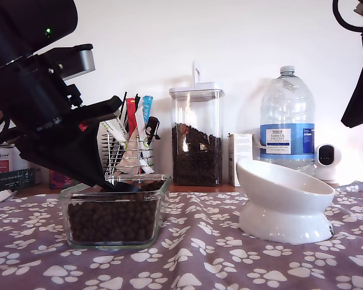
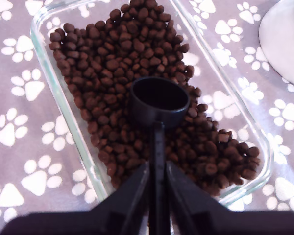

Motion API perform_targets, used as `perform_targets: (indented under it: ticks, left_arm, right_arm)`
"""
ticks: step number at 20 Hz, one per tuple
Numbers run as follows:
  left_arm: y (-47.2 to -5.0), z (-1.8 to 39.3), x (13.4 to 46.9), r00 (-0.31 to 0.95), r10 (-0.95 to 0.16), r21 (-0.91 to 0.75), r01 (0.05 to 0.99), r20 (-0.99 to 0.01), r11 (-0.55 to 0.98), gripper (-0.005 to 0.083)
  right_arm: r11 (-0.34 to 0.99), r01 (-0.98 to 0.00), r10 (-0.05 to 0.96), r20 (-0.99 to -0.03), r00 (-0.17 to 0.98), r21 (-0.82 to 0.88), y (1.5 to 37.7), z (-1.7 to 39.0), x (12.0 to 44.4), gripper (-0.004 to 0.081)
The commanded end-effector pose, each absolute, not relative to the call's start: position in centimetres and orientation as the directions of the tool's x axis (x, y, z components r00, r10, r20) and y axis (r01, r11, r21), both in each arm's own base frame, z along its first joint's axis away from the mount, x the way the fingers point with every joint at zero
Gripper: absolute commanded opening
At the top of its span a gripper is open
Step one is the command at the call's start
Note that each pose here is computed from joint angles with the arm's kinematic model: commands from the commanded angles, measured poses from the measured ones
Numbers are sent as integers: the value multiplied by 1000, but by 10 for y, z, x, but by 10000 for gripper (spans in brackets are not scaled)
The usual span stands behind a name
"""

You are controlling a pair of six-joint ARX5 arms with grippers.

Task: Measure one spoon of cat food and pour it into the food bowl

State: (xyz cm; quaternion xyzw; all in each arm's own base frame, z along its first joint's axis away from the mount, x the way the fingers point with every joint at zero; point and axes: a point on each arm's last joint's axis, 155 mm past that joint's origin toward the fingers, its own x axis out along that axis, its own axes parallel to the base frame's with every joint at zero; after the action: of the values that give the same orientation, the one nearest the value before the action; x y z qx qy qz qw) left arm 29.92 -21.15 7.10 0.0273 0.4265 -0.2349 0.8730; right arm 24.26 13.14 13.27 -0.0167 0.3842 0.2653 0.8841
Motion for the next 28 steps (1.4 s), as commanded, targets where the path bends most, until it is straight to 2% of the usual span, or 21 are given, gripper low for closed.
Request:
perform_targets:
  ticks: [1, 2, 3, 10, 11, 12, 14, 15, 18, 22, 25, 28]
  left_arm:
    - [-212, 71, 301, 528, -387, -154, 430, -756, 889, 368]
    - [-212, 72, 301, 529, -388, -155, 431, -755, 889, 436]
    - [-212, 72, 301, 529, -388, -155, 431, -755, 889, 448]
    - [-217, 88, 304, 529, -401, -159, 445, -748, 882, 437]
    - [-219, 95, 305, 531, -412, -161, 455, -741, 876, 403]
    - [-219, 103, 305, 540, -419, -155, 467, -730, 871, 330]
    - [-218, 117, 303, 558, -431, -129, 498, -709, 858, 52]
    - [-217, 126, 303, 572, -439, -112, 516, -693, 849, -24]
    - [-207, 155, 308, 652, -426, -22, 532, -627, 846, -14]
    - [-184, 190, 315, 763, -422, 1, 485, -490, 875, -14]
    - [-160, 197, 313, 810, -412, -10, 449, -417, 894, -14]
    - [-138, 199, 302, 842, -407, -14, 430, -355, 903, -14]
  right_arm:
    - [855, -490, 462, -678, 572, 170, 133, 138, 245, -10]
    - [854, -490, 463, -678, 571, 171, 133, 138, 245, -11]
    - [854, -491, 464, -677, 571, 172, 134, 138, 245, -10]
    - [855, -490, 464, -677, 571, 173, 134, 138, 245, -10]
    - [855, -487, 465, -676, 572, 176, 134, 138, 245, -10]
    - [856, -487, 465, -673, 575, 176, 134, 139, 246, -11]
    - [854, -492, 473, -647, 598, 170, 136, 145, 252, -10]
    - [853, -496, 478, -619, 623, 160, 137, 153, 258, -11]
    - [881, -465, 443, -490, 751, 85, 133, 185, 288, -11]
    - [919, -392, 363, -323, 874, -28, 110, 227, 319, -10]
    - [948, -316, 294, -290, 911, -31, 78, 235, 330, -11]
    - [958, -287, 276, -287, 917, 5, 52, 237, 330, -10]
